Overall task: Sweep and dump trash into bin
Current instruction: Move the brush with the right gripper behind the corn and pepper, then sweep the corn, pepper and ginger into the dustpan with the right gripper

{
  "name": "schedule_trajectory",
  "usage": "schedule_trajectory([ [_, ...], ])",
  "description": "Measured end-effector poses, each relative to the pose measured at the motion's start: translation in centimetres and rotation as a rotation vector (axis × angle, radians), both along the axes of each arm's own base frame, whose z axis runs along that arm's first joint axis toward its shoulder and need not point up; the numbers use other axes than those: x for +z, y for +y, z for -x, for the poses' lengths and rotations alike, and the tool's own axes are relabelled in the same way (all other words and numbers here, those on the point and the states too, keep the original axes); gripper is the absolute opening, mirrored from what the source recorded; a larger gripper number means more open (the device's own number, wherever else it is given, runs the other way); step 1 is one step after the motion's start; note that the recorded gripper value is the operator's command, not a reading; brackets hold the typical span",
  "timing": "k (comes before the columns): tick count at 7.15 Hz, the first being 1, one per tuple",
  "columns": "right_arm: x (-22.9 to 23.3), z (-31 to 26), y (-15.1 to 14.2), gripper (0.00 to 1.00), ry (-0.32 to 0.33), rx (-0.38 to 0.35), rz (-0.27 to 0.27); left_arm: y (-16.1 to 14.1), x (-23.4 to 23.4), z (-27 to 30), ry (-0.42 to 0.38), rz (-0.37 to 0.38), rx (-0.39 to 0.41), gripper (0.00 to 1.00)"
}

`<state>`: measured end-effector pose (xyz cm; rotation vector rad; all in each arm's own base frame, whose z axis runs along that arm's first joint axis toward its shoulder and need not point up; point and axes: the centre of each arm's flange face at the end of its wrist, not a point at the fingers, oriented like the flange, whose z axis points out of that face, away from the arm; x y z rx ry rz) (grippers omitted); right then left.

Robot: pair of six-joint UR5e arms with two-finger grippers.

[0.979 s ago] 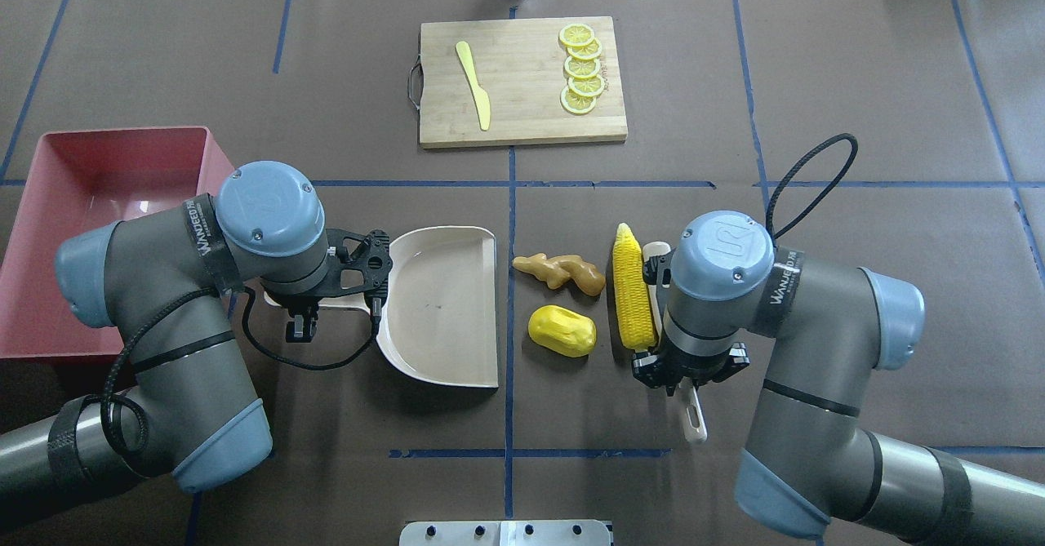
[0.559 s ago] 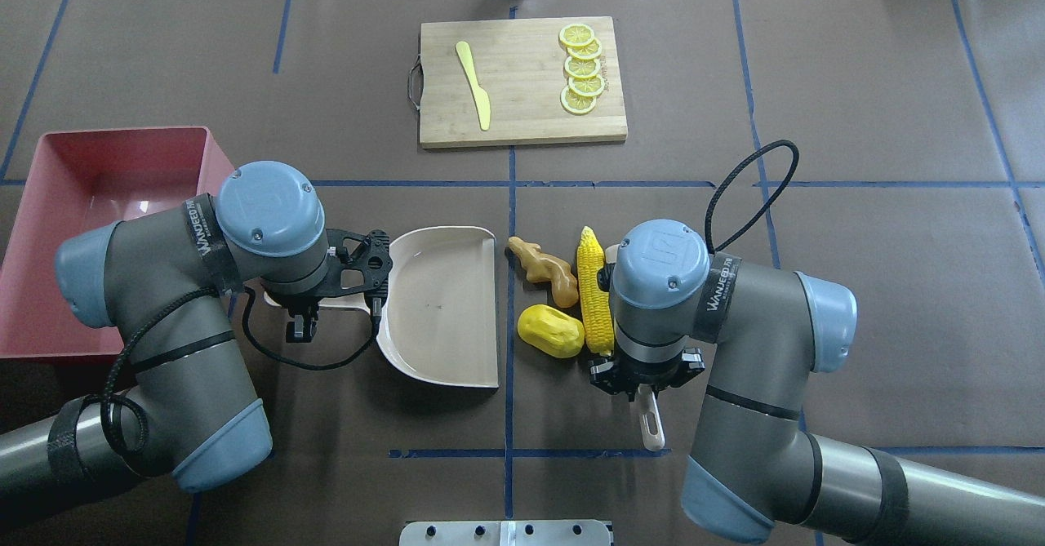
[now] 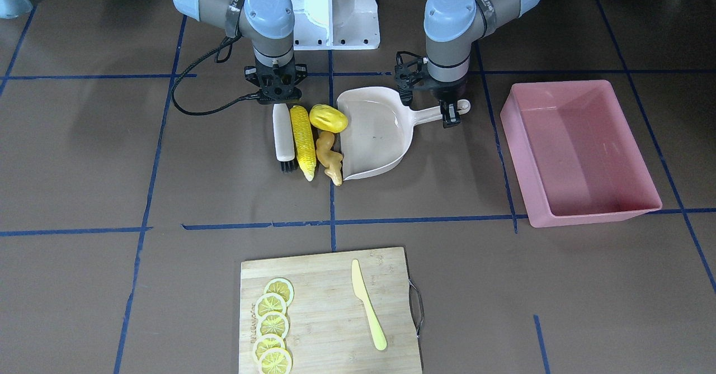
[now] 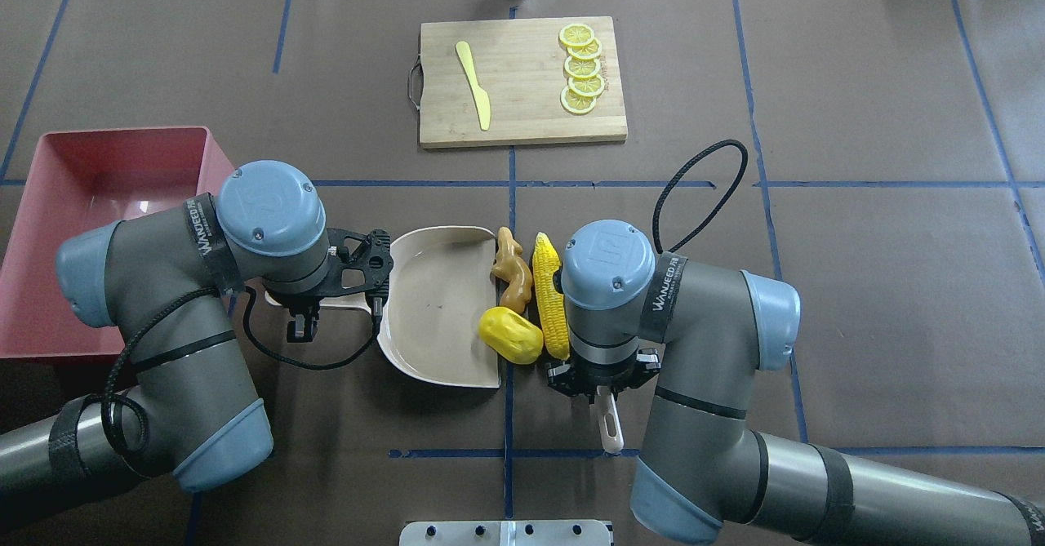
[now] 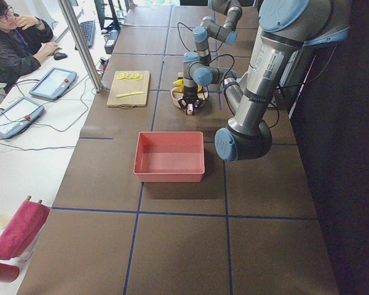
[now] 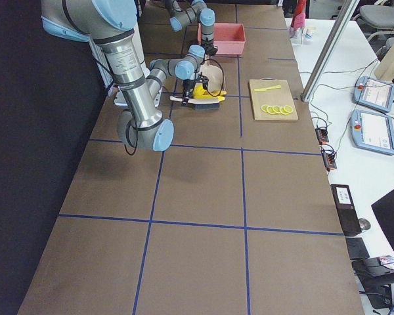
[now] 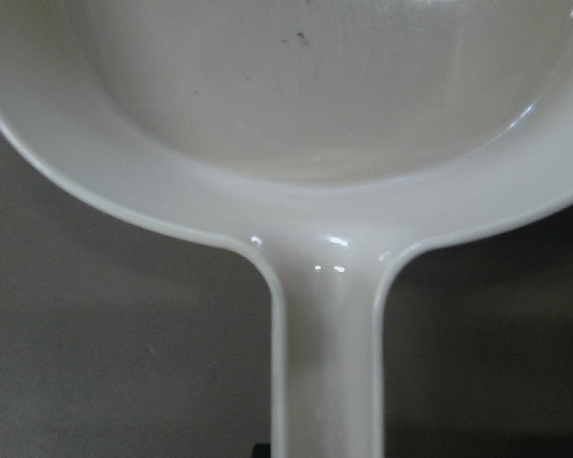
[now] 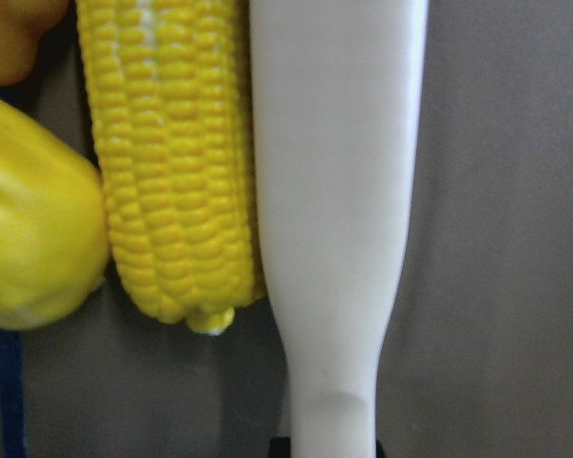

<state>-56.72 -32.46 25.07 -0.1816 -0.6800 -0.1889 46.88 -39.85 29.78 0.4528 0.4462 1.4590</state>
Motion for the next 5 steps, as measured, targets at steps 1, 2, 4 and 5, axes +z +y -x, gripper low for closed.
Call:
schedule_trajectory([
  [1, -1.0, 0.9, -0.3, 0.00, -0.006, -0.002, -0.004, 0.0, 0.0, 0.0, 0.000, 0.001, -0.001, 0.05],
  [2, -1.7, 1.8, -0.5, 0.00, -0.008, -0.005, -0.006, 0.1, 0.0, -0.1, 0.000, 0.003, -0.002, 0.05],
  [4, -3.6, 3.0, -0.3, 0.00, -0.024, -0.014, -0.010, 0.4, -0.3, -0.4, 0.003, 0.006, -0.009, 0.05],
  [5, -4.7, 3.4, 0.0, 0.00, -0.037, -0.020, -0.013, 0.5, -0.4, -0.6, 0.003, 0.003, -0.011, 0.05],
])
